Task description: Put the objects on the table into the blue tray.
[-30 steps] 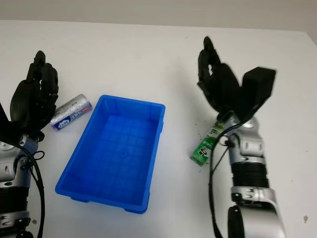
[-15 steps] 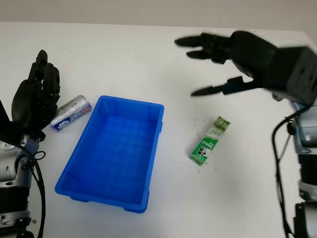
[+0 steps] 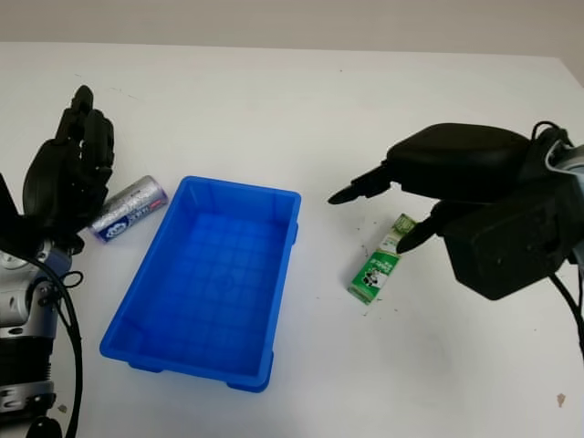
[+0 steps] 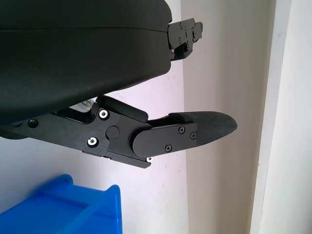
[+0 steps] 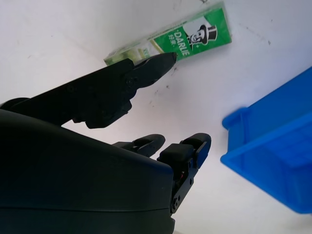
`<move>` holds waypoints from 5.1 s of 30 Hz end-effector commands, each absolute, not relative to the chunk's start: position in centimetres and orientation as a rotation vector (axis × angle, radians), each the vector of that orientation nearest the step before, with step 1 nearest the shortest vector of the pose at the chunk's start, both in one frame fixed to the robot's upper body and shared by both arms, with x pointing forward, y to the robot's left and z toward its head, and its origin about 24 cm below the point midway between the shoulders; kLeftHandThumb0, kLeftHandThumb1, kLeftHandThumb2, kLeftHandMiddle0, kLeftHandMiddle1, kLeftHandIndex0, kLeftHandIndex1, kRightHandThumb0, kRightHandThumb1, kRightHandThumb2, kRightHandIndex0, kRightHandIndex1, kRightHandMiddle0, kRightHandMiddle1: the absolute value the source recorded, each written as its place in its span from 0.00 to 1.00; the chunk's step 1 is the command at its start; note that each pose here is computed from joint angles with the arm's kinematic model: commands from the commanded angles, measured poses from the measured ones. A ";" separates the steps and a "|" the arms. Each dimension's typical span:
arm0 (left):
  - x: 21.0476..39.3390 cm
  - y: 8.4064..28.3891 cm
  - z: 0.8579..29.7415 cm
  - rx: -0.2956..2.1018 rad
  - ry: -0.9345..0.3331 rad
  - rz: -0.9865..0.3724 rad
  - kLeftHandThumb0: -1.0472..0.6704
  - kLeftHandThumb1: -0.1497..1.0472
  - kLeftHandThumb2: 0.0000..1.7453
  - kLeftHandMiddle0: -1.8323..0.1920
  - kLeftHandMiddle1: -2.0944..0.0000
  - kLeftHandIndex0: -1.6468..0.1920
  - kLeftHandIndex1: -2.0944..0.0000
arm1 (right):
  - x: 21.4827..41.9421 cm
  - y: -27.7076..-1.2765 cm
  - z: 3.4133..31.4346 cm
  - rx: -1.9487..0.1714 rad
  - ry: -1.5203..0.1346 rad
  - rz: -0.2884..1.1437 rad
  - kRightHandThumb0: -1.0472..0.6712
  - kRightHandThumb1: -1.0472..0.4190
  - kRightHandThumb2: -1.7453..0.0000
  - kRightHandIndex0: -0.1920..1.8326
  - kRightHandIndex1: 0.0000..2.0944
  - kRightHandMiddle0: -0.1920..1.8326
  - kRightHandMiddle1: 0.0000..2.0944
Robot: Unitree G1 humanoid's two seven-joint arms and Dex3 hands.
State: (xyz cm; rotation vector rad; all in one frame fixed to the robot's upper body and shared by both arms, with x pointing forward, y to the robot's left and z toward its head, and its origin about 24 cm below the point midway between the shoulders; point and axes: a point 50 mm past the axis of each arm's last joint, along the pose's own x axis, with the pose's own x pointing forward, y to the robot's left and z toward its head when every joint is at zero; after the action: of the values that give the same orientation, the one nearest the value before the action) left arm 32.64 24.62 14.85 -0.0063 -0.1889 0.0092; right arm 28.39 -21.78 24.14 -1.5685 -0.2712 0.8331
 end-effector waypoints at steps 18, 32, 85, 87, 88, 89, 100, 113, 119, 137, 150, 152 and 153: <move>32.8 25.0 15.6 0.023 -0.195 -0.013 0.18 1.00 0.31 1.00 0.97 0.99 0.97 | 27.3 -21.8 18.0 -1.576 -0.171 0.954 0.45 0.11 0.97 0.38 0.07 0.34 0.23; 32.7 25.5 15.8 0.023 -0.191 -0.003 0.18 1.00 0.30 0.98 0.97 0.97 0.97 | 26.8 -23.8 13.9 -1.734 -0.441 0.806 0.34 0.05 0.96 0.19 0.84 0.17 0.81; 33.0 24.5 15.1 0.021 -0.186 -0.021 0.18 1.00 0.31 1.00 0.98 0.99 0.98 | 33.9 -7.8 28.7 -0.786 -1.047 0.666 0.37 0.00 0.92 0.72 1.00 0.57 1.00; 32.9 24.5 15.1 0.021 -0.189 -0.019 0.18 1.00 0.31 1.00 0.98 0.99 0.98 | 33.7 -7.6 28.2 -0.762 -1.038 0.711 0.38 0.00 0.93 0.71 1.00 0.55 1.00; 32.9 24.5 15.1 0.025 -0.191 -0.019 0.19 1.00 0.31 1.00 0.98 0.99 0.98 | 33.7 -7.5 28.0 -0.768 -1.018 0.736 0.38 0.00 0.93 0.70 1.00 0.55 1.00; 32.9 24.4 15.1 0.027 -0.193 -0.020 0.19 1.00 0.31 1.00 0.98 0.99 0.98 | 33.7 -7.5 27.9 -0.794 -0.988 0.762 0.37 0.00 0.94 0.69 1.00 0.54 1.00; 33.1 24.4 15.0 0.014 -0.196 -0.029 0.19 1.00 0.31 1.00 0.99 1.00 0.98 | 34.1 -9.3 27.6 -1.305 -0.582 1.090 0.13 0.00 0.94 0.00 0.01 0.00 0.03; 33.1 24.2 15.0 0.020 -0.191 -0.024 0.18 1.00 0.31 1.00 0.98 1.00 0.98 | 35.7 -13.3 28.6 -0.958 -0.625 0.741 0.10 0.00 0.64 0.00 0.00 0.00 0.00; 33.1 24.4 14.9 0.021 -0.190 -0.025 0.18 1.00 0.31 1.00 0.98 1.00 0.98 | 38.3 -17.1 26.9 -0.648 -0.427 0.456 0.09 0.00 0.54 0.00 0.00 0.00 0.00; 33.2 24.8 14.9 0.027 -0.178 -0.041 0.18 1.00 0.31 1.00 0.99 1.00 0.99 | 38.1 -23.1 18.2 -0.294 -0.123 0.148 0.15 0.00 0.52 0.00 0.00 0.00 0.00; 33.1 25.5 16.8 0.119 -0.182 -0.011 0.18 1.00 0.27 0.99 0.97 0.98 0.98 | 37.9 -22.3 17.9 -0.256 -0.080 0.169 0.17 0.00 0.50 0.00 0.00 0.00 0.00; 33.1 25.8 18.1 0.190 -0.187 0.001 0.19 1.00 0.24 0.97 0.97 0.97 0.97 | 37.8 -22.3 18.0 -0.258 -0.081 0.170 0.17 0.00 0.50 0.00 0.00 0.00 0.00; 33.0 26.0 18.8 0.236 -0.186 0.011 0.19 1.00 0.23 0.97 0.97 0.96 0.97 | 37.8 -22.3 18.0 -0.262 -0.083 0.172 0.17 0.00 0.50 0.00 0.00 0.00 0.00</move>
State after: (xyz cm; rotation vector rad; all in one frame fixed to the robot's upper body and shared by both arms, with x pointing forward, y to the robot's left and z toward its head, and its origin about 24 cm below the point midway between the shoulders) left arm 32.96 25.90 16.27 0.1706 -0.1238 0.0040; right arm 37.96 -22.31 17.82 -0.2649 -0.0683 0.1684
